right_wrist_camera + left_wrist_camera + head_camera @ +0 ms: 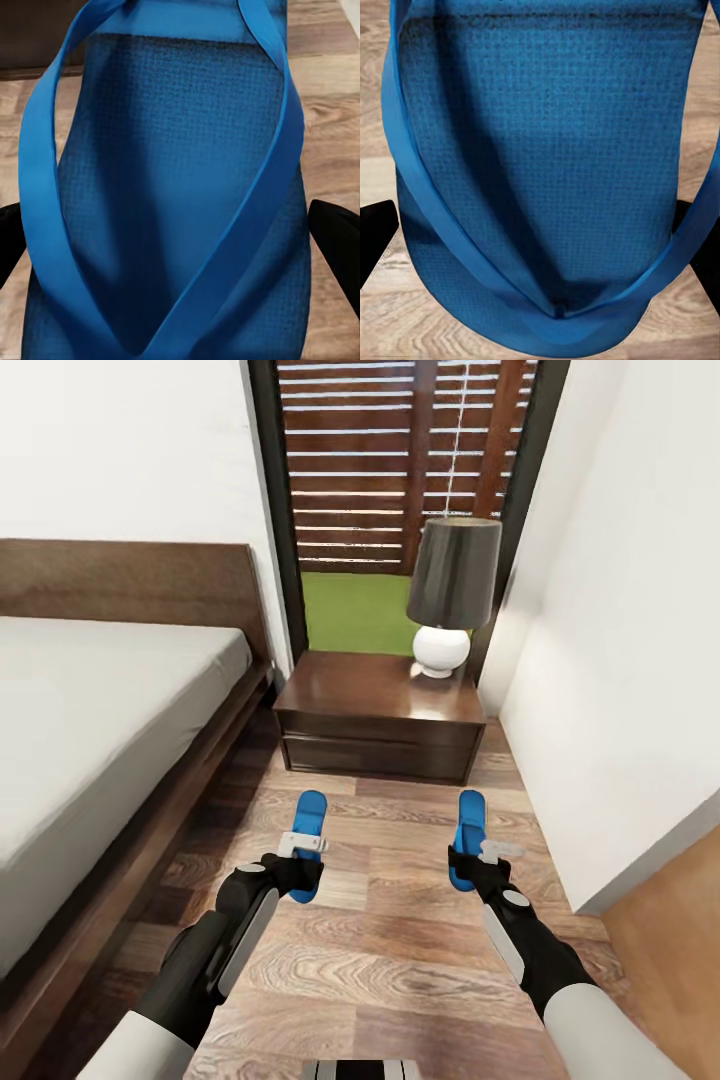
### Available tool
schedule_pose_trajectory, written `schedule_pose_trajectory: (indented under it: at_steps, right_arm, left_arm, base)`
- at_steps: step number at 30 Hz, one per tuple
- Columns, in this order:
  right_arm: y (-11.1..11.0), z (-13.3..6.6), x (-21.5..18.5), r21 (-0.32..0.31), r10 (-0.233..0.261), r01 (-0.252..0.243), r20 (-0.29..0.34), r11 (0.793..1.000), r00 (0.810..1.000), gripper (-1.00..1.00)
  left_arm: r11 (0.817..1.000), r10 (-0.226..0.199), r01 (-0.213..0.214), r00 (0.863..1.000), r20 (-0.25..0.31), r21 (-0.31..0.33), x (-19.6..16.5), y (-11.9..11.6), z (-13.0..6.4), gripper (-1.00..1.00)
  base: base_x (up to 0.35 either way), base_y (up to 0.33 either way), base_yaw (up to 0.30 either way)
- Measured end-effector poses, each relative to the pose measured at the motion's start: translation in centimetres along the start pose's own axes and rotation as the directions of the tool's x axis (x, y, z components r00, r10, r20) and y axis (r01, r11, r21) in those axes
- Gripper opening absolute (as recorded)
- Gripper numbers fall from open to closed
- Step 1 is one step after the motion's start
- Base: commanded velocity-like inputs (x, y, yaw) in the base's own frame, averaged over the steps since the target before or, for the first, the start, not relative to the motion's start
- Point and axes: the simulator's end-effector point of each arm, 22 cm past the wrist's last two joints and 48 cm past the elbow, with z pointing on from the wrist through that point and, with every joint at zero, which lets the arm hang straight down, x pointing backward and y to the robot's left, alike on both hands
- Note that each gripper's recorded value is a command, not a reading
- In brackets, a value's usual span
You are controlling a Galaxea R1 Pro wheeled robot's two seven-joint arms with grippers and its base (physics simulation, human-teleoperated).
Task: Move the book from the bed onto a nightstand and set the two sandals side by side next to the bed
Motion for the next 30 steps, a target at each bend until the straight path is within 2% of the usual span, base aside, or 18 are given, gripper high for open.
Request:
schedule_pose_trajectory:
  at_steps: [19, 24, 30]
  right_arm:
    - [-0.03, 0.00, 0.02, 0.001, -0.001, 0.001, 0.000, 1.000, 1.000, -1.00]
    - [-0.03, 0.01, 0.02, 0.001, -0.001, 0.001, 0.000, 1.000, 1.000, -1.00]
    - [-0.05, 0.01, 0.09, 0.002, -0.001, 0.001, -0.002, 1.000, 1.000, -1.00]
  left_arm:
    - [1.000, -0.002, 0.002, 1.000, 0.000, -0.002, -0.01, 0.09, 0.01, -1.00]
    - [1.000, -0.001, 0.001, 1.000, 0.000, -0.002, 0.00, 0.14, 0.01, -1.00]
    - [1.000, -0.001, 0.001, 1.000, 0.000, -0.002, 0.00, 0.15, 0.01, -1.00]
  base:
    - [0.205, -0.236, 0.256]
    - [0.086, -0.225, 0.256]
    - [0.010, -0.036, 0.256]
